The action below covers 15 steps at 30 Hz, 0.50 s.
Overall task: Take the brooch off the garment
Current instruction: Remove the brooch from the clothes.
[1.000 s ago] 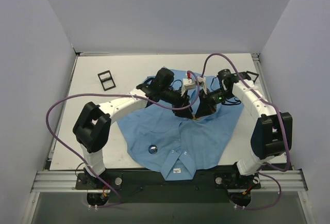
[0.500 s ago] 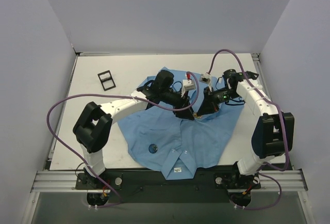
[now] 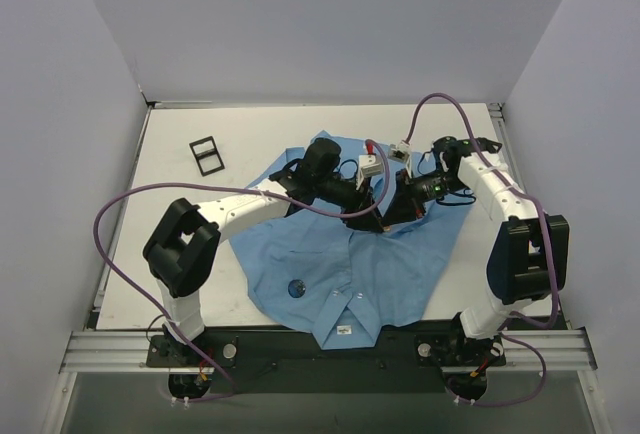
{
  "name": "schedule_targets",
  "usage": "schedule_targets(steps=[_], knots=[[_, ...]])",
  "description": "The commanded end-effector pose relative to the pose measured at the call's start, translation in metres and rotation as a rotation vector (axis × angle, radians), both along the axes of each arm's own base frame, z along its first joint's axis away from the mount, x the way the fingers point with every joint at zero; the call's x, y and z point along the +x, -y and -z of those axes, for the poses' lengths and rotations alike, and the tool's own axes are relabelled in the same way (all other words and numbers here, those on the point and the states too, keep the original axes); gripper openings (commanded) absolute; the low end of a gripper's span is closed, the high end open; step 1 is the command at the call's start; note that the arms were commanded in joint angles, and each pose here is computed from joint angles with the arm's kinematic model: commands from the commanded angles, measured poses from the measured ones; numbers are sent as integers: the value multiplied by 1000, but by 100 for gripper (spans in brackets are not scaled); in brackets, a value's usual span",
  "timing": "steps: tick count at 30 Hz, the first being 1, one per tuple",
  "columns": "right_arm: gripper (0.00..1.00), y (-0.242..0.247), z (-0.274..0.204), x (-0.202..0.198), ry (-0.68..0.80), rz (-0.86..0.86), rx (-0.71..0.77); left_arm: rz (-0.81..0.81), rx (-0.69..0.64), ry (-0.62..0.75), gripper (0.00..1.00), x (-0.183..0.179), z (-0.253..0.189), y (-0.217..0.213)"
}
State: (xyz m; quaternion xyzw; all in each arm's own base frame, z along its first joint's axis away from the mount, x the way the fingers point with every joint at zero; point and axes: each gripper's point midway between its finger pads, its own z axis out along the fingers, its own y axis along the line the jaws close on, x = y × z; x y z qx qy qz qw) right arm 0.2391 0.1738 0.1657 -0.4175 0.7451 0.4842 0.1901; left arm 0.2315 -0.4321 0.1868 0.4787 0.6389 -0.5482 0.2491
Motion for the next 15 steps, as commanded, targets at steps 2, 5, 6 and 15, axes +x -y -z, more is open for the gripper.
schedule_targets(steps=[2,5,6,15], knots=[[0,-5,-22,2,-8,5,100,14,-35,43,50,2,-7,4],[0,-4,-24,3,-10,12,112,22,-29,45,48,-1,-4,4],[0,-4,-24,3,-12,16,115,24,-27,44,48,-2,-3,4],[0,-3,-27,4,-13,22,132,22,14,58,45,-6,5,9]])
